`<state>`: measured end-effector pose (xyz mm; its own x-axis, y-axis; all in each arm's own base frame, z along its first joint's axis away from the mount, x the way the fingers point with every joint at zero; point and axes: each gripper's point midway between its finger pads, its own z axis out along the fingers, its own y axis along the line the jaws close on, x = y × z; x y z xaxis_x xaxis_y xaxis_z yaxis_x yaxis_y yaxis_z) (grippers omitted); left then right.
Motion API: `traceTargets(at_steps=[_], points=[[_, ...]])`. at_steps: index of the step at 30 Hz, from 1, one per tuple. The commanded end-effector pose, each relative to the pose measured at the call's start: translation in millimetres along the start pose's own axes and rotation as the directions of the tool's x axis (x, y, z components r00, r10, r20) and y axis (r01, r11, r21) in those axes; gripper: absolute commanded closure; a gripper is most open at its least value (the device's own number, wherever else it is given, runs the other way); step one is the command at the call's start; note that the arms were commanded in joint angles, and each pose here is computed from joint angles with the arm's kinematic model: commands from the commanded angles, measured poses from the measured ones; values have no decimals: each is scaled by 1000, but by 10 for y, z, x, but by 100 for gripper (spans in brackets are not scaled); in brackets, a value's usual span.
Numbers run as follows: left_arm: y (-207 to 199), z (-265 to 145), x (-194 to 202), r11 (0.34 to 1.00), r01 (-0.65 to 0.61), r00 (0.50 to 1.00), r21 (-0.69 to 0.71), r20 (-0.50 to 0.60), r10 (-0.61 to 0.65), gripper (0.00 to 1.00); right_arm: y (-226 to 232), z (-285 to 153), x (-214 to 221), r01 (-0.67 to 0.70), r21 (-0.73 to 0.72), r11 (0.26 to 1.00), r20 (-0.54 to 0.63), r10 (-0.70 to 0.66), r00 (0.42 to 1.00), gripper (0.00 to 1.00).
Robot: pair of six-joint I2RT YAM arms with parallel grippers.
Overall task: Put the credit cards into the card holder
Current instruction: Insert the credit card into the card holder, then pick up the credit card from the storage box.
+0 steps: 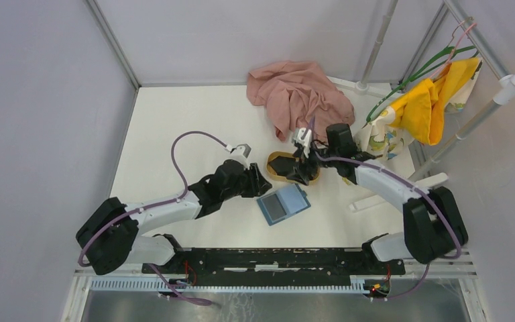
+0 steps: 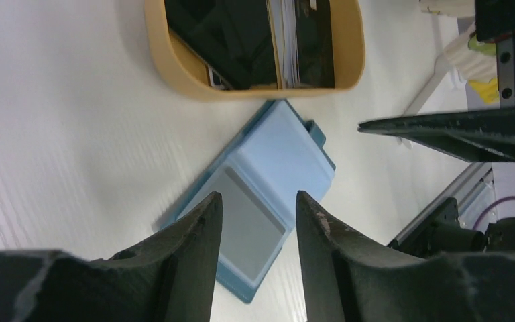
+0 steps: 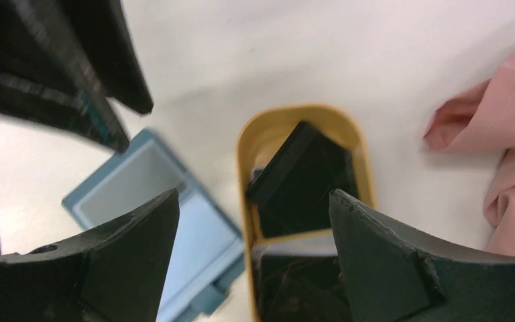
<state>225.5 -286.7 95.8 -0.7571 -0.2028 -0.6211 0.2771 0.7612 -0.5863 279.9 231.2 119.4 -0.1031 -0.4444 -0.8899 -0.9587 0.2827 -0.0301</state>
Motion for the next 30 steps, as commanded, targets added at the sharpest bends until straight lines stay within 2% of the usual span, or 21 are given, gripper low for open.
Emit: traceTargets(at_steps=[1,3,7,21,26,30], points=[[-52,135,-437,998,-70,990,-2,120,69,45,-355,301,-396,-232,-2,973,78,231,970,15],[30,205,-500,999,-49,991,-19,126,51,39,-520,379,-308,-332,67,941,48,329,943,20],[129,338,-584,1000,-10,994,1,112,9,39,-697,424,23,-472,219,854,-25,488,872,21],[74,792,-557,997,15,999,71,31,-17,43,-614,497,554,-650,340,680,-43,701,711,32],[94,888,-495,997,24,1000,72,3,-24,49,-662,435,676,-686,427,589,3,758,652,32],[81,916,-467,996,25,1000,84,-12,-24,53,-592,483,715,-734,413,539,15,802,597,31]])
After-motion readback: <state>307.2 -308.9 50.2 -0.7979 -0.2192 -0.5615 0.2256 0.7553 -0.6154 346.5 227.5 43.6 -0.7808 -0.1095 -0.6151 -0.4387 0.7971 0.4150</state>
